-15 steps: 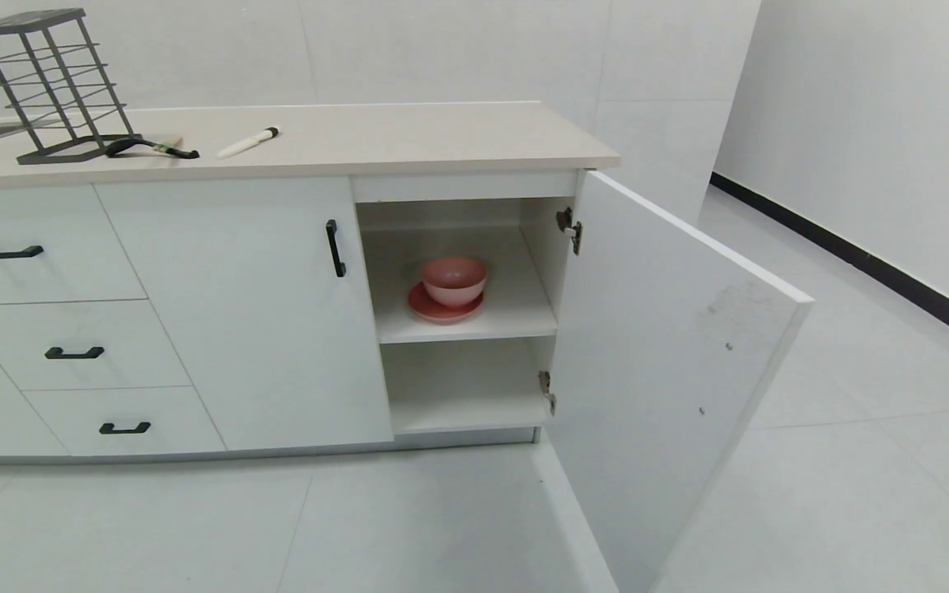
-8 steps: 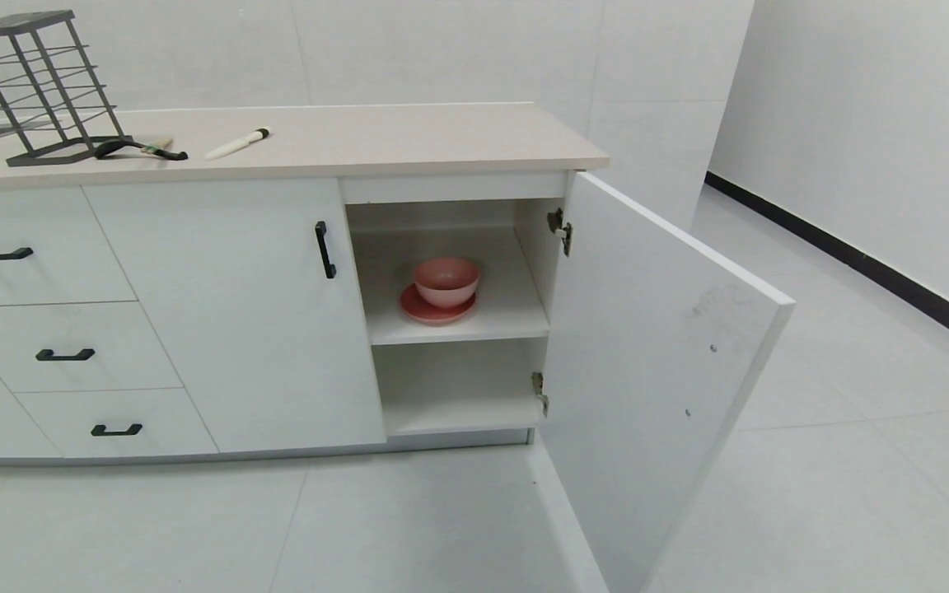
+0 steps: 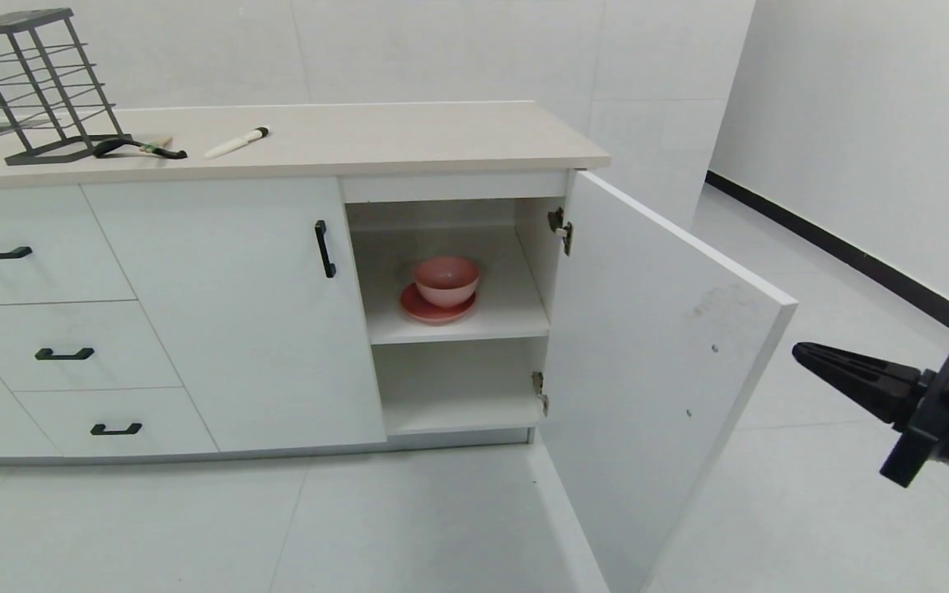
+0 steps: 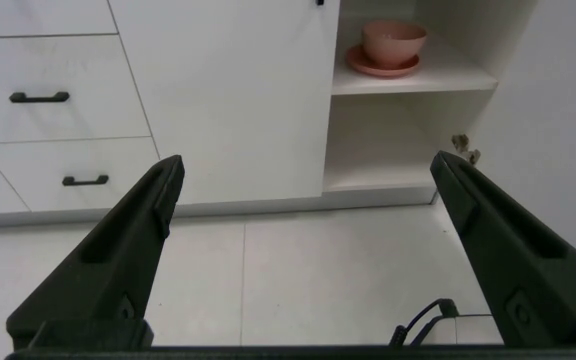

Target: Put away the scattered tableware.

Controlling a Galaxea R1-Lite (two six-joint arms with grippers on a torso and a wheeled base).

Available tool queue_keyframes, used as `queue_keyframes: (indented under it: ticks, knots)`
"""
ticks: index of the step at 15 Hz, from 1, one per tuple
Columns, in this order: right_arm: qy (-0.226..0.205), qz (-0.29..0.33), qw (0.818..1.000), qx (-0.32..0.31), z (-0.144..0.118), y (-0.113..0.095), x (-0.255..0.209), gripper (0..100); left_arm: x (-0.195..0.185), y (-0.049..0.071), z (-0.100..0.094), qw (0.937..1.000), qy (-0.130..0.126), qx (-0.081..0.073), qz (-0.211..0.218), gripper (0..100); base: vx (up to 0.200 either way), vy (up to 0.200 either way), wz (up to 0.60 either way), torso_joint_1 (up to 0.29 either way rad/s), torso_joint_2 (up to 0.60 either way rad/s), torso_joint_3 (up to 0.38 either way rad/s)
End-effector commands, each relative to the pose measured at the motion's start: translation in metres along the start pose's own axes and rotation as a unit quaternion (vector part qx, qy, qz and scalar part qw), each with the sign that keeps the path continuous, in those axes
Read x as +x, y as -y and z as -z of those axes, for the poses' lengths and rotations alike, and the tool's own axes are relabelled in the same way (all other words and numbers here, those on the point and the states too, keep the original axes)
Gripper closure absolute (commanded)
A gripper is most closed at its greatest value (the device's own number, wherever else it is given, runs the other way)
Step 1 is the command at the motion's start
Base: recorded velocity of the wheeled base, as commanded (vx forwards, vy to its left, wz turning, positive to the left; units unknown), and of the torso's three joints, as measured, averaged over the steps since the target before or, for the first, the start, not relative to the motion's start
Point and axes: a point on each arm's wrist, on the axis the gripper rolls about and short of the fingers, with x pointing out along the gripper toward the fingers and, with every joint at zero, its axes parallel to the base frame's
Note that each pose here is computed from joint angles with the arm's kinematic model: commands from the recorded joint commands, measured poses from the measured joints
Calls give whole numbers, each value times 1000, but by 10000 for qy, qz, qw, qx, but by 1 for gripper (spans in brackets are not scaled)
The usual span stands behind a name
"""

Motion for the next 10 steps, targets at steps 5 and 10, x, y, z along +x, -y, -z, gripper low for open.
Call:
queue_keyframes:
  ticks: [5,10]
  knots:
    - [-364,182,9990,198,17,7,0,100,0,0,0,10000,2,-5,-2,0,0,0,0,0,0,0]
    - [-356,277,9988,200,16,15,8,100,0,0,0,10000,2,-5,-2,0,0,0,0,0,0,0]
